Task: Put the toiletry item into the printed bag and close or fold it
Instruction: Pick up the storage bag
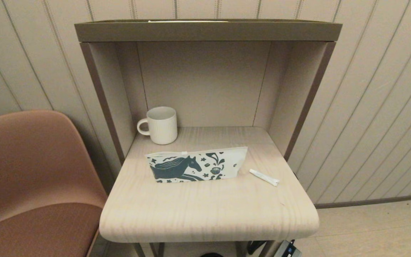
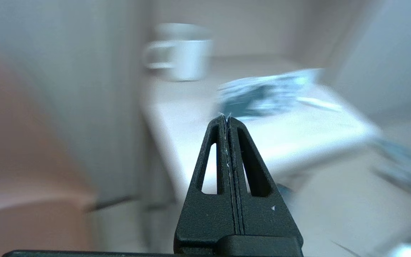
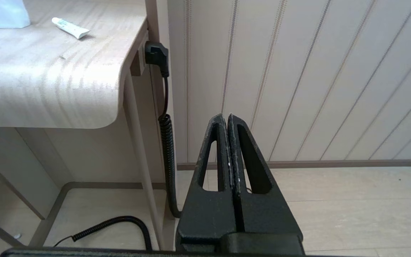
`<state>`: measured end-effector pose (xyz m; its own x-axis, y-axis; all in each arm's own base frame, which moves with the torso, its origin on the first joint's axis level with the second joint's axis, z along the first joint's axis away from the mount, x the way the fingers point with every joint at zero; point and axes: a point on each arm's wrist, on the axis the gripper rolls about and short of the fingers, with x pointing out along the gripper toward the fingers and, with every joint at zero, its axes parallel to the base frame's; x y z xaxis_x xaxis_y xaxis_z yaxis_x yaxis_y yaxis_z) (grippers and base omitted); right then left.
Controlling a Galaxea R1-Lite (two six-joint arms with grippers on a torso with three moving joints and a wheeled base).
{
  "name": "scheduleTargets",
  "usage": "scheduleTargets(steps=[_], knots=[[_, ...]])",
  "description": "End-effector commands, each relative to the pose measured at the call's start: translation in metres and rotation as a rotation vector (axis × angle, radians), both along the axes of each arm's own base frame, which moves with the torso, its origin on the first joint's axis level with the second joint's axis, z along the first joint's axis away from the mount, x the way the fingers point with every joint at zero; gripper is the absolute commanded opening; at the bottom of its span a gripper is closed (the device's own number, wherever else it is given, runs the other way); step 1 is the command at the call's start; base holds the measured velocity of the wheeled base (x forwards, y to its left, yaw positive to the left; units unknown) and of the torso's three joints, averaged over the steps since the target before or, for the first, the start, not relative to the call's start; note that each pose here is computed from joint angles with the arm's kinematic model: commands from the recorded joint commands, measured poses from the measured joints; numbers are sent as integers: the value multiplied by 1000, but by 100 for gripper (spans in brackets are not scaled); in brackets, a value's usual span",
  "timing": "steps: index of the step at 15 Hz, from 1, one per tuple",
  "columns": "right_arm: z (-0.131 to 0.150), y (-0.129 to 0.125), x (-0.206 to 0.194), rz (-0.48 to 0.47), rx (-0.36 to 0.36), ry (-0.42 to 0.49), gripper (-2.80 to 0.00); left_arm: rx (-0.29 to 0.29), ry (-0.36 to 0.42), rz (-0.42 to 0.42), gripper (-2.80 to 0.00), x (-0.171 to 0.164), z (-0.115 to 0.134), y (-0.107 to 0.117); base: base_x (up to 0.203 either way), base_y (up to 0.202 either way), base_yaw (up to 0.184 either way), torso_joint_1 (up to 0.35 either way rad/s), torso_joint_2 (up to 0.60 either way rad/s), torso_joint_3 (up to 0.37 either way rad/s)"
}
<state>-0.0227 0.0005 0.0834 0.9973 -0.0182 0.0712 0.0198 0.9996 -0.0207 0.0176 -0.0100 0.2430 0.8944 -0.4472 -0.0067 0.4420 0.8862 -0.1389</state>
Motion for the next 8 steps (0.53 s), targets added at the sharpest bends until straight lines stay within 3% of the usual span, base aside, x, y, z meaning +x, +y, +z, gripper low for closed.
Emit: scheduleTargets(steps=[1, 3, 5, 6, 8], knots=[[0, 0, 0, 0, -1, 1, -280, -23, 187, -203, -280, 69, 16, -6, 0, 0, 0, 0, 0, 0], [0, 0, 0, 0, -1, 1, -280, -29, 247, -355, -280, 108, 17, -11, 0, 0, 0, 0, 0, 0], [0, 0, 0, 1, -1, 1, -280, 49, 221, -498, -280, 140, 5, -15, 0, 0, 0, 0, 0, 0], [0, 0, 0, -2, -1, 1, -280, 119, 175, -544, 0, 150, -2, -16, 0, 0, 0, 0, 0, 0], [0, 0, 0, 0, -1, 1, -280, 214, 130, -596, 0, 168, -18, -17, 0, 0, 0, 0, 0, 0]])
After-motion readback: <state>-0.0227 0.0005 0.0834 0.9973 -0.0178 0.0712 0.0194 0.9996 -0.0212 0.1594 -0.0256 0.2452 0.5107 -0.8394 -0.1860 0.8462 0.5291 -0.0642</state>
